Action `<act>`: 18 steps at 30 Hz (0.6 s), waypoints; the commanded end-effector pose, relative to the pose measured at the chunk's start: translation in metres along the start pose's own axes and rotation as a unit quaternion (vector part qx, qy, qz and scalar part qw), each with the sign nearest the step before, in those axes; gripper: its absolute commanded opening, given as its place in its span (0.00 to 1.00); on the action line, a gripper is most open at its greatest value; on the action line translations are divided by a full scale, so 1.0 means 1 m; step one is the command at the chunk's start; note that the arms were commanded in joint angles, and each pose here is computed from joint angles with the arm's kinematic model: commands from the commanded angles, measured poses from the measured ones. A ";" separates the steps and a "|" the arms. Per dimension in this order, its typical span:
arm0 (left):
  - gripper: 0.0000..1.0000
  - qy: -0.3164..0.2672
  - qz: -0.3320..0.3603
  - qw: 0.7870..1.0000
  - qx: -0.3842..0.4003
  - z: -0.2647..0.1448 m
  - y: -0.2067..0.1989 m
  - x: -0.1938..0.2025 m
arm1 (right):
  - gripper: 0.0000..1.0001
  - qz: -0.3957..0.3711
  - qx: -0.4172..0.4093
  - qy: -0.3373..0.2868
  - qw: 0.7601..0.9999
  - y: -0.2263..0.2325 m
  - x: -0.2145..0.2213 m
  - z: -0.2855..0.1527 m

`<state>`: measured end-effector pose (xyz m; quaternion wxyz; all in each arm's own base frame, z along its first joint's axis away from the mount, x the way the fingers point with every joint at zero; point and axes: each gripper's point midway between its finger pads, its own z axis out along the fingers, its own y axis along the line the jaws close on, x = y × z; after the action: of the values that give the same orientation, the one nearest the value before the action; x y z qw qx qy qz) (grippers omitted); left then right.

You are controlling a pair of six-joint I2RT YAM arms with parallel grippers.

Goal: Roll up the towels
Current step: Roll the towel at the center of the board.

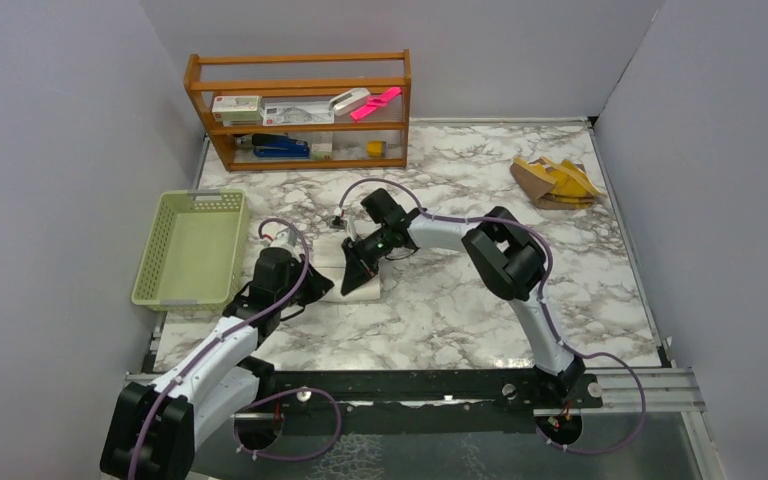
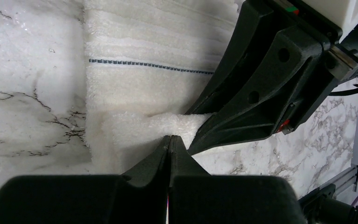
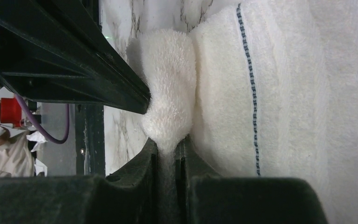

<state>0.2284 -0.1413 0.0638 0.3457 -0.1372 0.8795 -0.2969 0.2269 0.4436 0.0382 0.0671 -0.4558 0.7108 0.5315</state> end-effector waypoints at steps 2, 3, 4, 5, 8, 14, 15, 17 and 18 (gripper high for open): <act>0.00 -0.009 0.000 1.000 0.014 0.014 -0.001 -0.004 | 0.02 0.059 -0.022 0.028 0.998 -0.004 0.024 0.011; 0.00 -0.007 0.002 1.000 0.008 0.016 0.002 -0.002 | 0.04 0.058 -0.019 0.028 0.998 -0.006 0.025 0.011; 0.00 -0.004 0.003 1.000 0.002 0.018 0.006 0.000 | 0.07 0.058 -0.014 0.028 0.998 -0.007 0.025 0.011; 0.00 -0.002 0.004 1.000 -0.005 0.020 0.010 0.001 | 0.12 0.053 -0.006 0.028 0.998 -0.008 0.024 0.009; 0.00 0.002 0.009 1.000 -0.029 0.023 0.022 0.006 | 0.39 0.017 0.032 0.018 0.999 -0.011 0.016 0.002; 0.00 0.001 0.019 0.998 -0.068 0.023 0.040 0.008 | 1.00 -0.086 0.153 -0.038 0.984 -0.021 -0.013 -0.028; 0.00 0.000 0.021 0.997 -0.070 0.023 0.041 0.008 | 1.00 -0.100 0.177 -0.046 0.978 -0.025 -0.017 -0.034; 0.00 0.000 0.022 0.997 -0.073 0.022 0.043 0.009 | 1.00 -0.137 0.219 -0.077 0.963 -0.029 -0.029 -0.046; 0.00 0.001 0.022 0.997 -0.073 0.022 0.043 0.009 | 1.00 -0.162 0.241 -0.101 0.952 -0.029 -0.037 -0.054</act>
<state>0.2468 -0.1393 0.0437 0.3546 -0.1375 0.8833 -0.2743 0.2351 0.4282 0.0504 0.1692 -0.4776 0.7272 0.4631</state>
